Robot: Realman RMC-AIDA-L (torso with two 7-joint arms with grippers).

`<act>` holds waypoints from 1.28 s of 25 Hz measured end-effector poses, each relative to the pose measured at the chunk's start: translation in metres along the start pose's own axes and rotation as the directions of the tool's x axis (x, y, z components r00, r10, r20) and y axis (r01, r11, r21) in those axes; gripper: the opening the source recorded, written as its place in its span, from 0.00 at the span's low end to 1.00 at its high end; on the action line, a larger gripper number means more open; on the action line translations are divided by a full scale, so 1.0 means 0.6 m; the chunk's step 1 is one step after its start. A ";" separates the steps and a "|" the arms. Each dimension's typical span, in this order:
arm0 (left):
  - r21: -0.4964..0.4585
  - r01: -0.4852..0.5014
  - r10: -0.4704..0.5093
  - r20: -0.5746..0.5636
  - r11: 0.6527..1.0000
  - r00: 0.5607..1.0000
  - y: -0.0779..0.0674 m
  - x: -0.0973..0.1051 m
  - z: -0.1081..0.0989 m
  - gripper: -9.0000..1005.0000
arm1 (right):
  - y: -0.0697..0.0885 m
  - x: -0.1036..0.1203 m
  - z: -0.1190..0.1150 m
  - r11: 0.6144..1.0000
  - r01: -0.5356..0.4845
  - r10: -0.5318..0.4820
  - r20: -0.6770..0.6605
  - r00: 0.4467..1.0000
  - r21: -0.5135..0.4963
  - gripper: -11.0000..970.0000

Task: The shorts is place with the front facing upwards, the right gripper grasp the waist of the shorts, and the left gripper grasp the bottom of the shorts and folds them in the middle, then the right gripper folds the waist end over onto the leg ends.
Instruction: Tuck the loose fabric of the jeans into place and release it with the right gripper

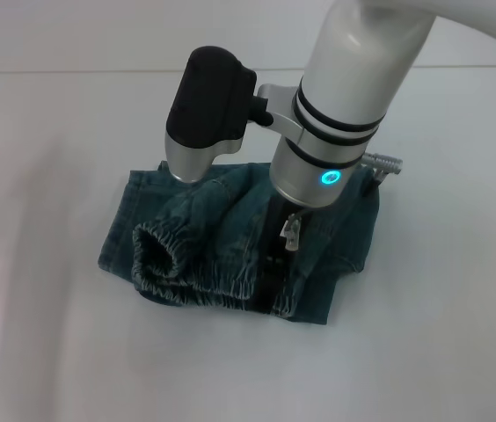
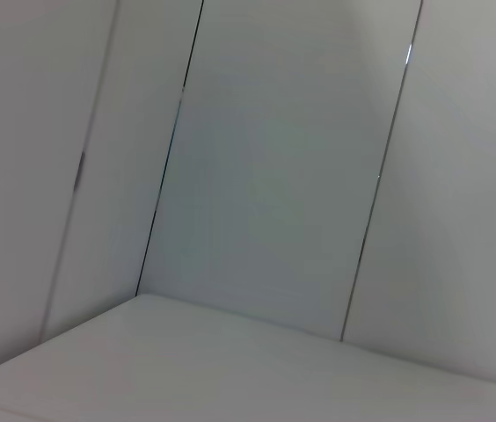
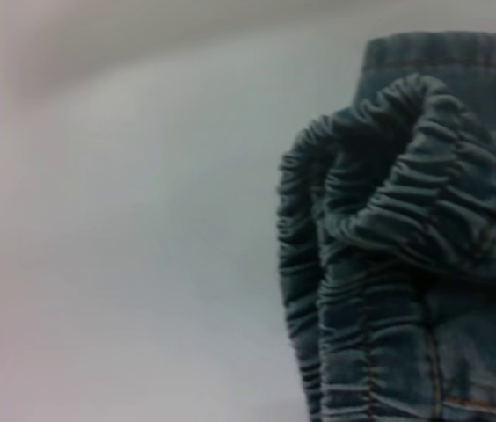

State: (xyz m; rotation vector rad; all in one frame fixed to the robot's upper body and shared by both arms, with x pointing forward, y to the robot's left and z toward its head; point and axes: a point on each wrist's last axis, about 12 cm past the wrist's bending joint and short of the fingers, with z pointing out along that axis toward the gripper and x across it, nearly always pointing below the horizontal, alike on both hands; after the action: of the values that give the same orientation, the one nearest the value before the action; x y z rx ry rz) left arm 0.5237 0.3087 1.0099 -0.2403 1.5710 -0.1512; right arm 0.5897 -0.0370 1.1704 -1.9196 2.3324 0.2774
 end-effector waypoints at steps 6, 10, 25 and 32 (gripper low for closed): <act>-0.005 -0.006 0.006 -0.005 1.000 1.000 0.001 0.001 0.000 0.02 | 0.006 0.004 0.015 1.000 -0.013 0.013 -0.014 1.000 -0.025 0.96; -0.006 -0.006 0.006 -0.006 1.000 1.000 0.000 0.002 0.000 0.02 | 0.004 0.008 0.025 1.000 -0.027 0.027 -0.022 0.999 -0.016 0.95; -0.013 -0.005 0.005 -0.013 1.000 1.000 0.003 0.005 -0.005 0.02 | -0.010 0.000 0.030 0.997 -0.028 0.028 -0.001 1.000 0.078 0.91; -0.020 -0.007 0.006 -0.028 1.000 1.000 0.004 0.008 -0.006 0.02 | -0.010 -0.002 0.029 0.995 -0.023 0.023 -0.002 1.000 0.093 0.84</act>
State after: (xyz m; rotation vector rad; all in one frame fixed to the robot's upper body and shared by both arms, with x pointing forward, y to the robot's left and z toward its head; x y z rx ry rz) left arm 0.5198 0.3099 1.0046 -0.2496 1.6016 -0.1344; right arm 0.5955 -0.0332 1.1535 -1.8526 2.3271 0.1651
